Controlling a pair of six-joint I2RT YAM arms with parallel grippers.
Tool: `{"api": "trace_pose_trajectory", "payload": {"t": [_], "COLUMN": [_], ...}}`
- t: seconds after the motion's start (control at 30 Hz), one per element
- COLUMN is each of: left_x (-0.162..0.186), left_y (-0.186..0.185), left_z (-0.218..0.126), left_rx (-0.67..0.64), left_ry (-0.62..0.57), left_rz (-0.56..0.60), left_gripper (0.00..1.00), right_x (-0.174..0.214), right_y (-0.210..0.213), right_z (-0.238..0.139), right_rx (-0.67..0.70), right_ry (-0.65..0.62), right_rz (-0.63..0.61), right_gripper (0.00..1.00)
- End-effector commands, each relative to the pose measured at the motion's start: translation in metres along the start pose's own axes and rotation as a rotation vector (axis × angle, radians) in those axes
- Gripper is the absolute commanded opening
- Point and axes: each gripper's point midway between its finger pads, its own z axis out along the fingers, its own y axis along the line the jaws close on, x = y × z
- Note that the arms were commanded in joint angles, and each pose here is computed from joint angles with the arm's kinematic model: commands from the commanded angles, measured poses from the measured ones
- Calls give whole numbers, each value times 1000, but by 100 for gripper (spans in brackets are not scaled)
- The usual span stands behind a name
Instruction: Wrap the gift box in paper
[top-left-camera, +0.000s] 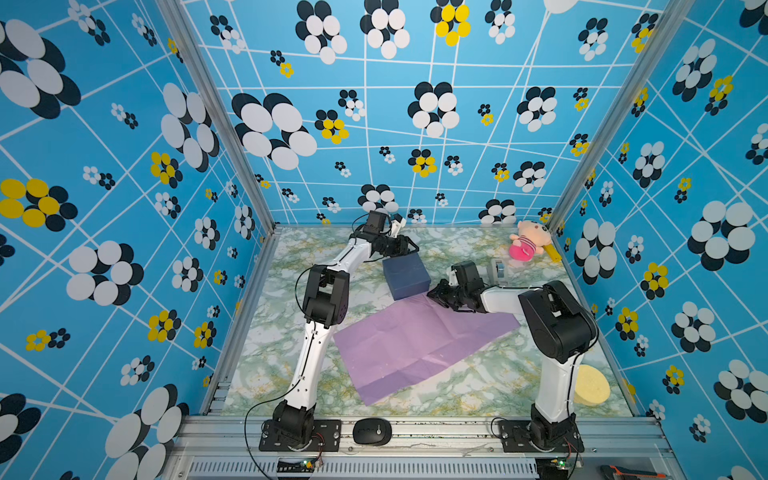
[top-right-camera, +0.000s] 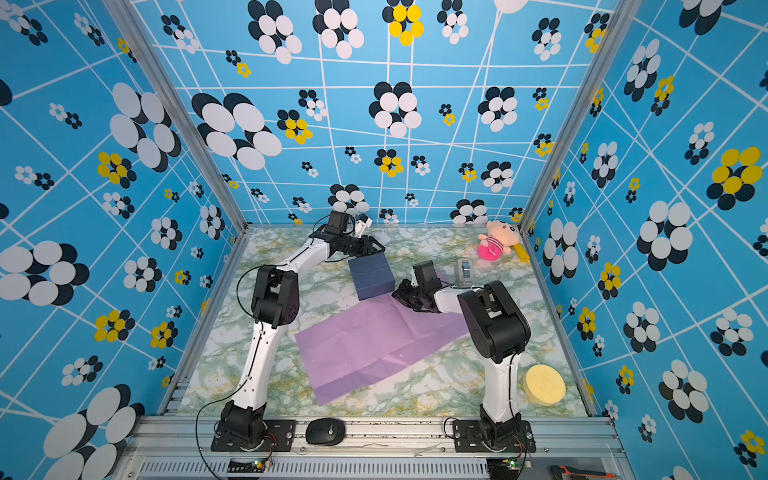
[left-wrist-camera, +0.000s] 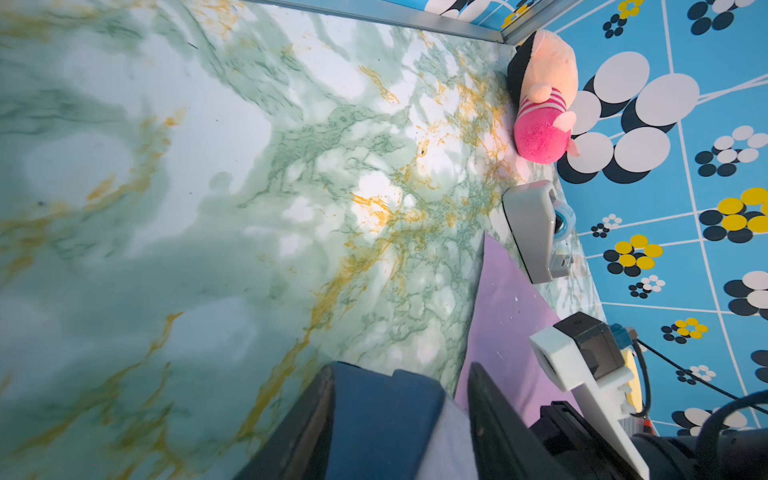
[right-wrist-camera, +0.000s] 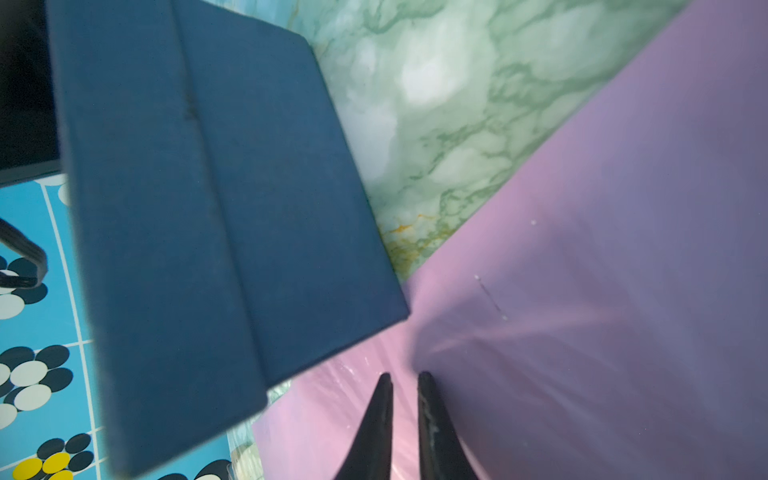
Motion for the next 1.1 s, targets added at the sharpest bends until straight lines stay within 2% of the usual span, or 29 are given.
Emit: {"api": "trace_pose_trajectory", "payload": {"t": [0.0, 0.23, 0.43, 0.53, 0.57, 0.8, 1.07], "left_x": [4, 12, 7, 5, 5, 8, 17], "left_y": [-13, -24, -10, -5, -3, -5, -24], "left_z": [3, 0, -12, -16, -17, -16, -12], "left_rx": [52, 81, 20, 11, 5, 14, 60], "left_ry": [13, 19, -13, -18, -17, -7, 17], "left_rz": [10, 17, 19, 8, 11, 12, 18], "left_gripper": [51, 50, 52, 52, 52, 52, 50], "right_x": [20, 17, 6, 9, 14, 56, 60], "right_y": [-54, -53, -22, -15, -17, -49, -68], "right_z": [11, 9, -21, -43, -49, -54, -42], "right_rx": [180, 183, 119, 119, 126, 153, 186], "right_ry": [45, 22, -37, -44, -40, 22, 2], "right_rz": [67, 62, 2, -20, -16, 78, 129], "right_gripper": [16, 17, 45, 48, 48, 28, 19]}}
